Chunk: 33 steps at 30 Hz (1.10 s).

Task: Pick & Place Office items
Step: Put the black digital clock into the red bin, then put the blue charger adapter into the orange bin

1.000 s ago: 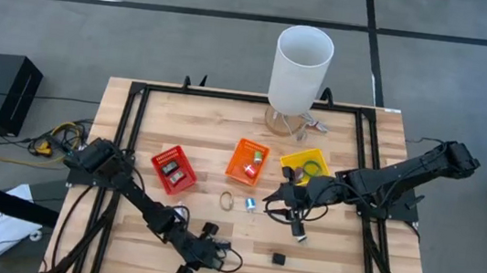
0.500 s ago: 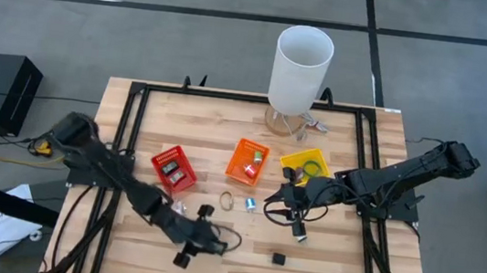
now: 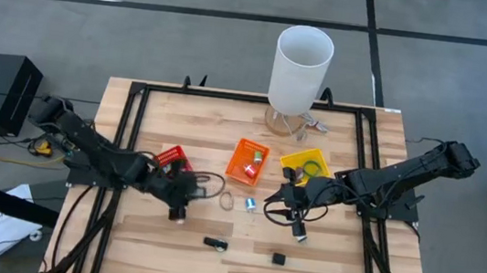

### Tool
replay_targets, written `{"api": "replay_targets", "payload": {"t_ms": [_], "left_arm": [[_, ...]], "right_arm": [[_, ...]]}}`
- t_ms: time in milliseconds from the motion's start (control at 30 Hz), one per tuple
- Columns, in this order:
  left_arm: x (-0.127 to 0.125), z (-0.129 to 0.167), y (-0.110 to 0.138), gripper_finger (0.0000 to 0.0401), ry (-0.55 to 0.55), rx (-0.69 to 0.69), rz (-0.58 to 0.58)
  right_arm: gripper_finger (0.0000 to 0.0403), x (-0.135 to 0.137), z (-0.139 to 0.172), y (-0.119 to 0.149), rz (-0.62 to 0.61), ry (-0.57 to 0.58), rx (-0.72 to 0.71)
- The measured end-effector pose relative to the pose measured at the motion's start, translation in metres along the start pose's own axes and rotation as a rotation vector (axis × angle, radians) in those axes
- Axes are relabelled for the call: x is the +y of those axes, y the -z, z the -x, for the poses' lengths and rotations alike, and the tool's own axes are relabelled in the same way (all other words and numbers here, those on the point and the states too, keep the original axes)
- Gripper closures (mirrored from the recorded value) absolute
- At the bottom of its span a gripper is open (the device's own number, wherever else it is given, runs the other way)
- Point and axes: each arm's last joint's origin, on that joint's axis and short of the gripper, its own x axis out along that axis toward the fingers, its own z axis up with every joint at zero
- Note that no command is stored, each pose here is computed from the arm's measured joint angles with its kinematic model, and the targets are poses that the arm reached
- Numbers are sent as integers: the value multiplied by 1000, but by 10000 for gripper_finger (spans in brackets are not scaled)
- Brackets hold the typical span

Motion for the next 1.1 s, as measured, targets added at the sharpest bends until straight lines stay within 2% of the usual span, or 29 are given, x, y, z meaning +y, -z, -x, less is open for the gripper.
{"api": "replay_targets", "payload": {"t_ms": [200,367,533,800,900,1100], "left_arm": [[29,-13,34,241,-83,67,117],[37,6,27,250,-63,-51,189],[45,21,32,237,-69,-98,212],[61,-3,72,249,-179,18,261],[64,-7,76,234,-183,27,303],[67,-10,79,178,-181,49,314]], "right_arm": [[271,0,0,0,0,0,3],[271,0,0,0,-7,0,3],[271,0,0,0,-7,0,3],[271,1,0,0,-6,-3,3],[271,1,0,0,-6,-3,3],[271,0,0,0,-6,-1,3]]}}
